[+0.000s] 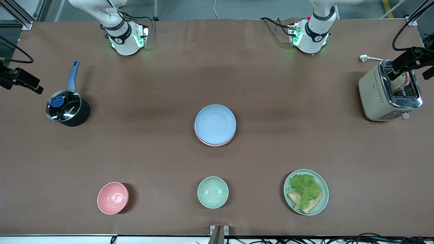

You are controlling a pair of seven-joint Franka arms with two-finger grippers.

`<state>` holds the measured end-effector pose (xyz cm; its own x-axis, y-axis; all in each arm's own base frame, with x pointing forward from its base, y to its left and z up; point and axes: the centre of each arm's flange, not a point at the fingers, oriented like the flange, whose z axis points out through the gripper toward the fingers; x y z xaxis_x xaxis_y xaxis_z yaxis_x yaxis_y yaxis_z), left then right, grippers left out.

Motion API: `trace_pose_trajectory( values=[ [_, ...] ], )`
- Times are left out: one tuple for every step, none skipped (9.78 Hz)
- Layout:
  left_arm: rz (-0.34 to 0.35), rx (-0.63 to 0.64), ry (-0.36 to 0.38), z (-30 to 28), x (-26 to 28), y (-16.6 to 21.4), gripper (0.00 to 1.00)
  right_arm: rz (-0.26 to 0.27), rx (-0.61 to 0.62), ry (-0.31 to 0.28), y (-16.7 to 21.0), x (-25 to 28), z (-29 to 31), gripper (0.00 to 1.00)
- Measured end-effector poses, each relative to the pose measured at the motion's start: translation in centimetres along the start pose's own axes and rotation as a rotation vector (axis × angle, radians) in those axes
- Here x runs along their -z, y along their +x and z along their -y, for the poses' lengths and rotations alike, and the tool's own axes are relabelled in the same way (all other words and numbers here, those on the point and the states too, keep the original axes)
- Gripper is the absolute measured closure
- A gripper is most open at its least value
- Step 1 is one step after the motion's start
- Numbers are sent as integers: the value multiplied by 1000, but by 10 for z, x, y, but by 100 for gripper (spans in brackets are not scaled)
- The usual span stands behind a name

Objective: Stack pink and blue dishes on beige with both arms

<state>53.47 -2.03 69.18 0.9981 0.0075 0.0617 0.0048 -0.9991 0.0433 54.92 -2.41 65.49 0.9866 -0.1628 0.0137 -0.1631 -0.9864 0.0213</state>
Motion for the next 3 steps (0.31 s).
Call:
trace_pose_trajectory(
  values=[
    [4,-1,-6,-1,-1,0,0,0,4,0,0,0,0,0],
    [6,-1,-7,-1,-2,0,0,0,9,0,0,0,0,0],
    [8,-1,-7,-1,-2,0,0,1,10,0,0,0,0,0]
  ],
)
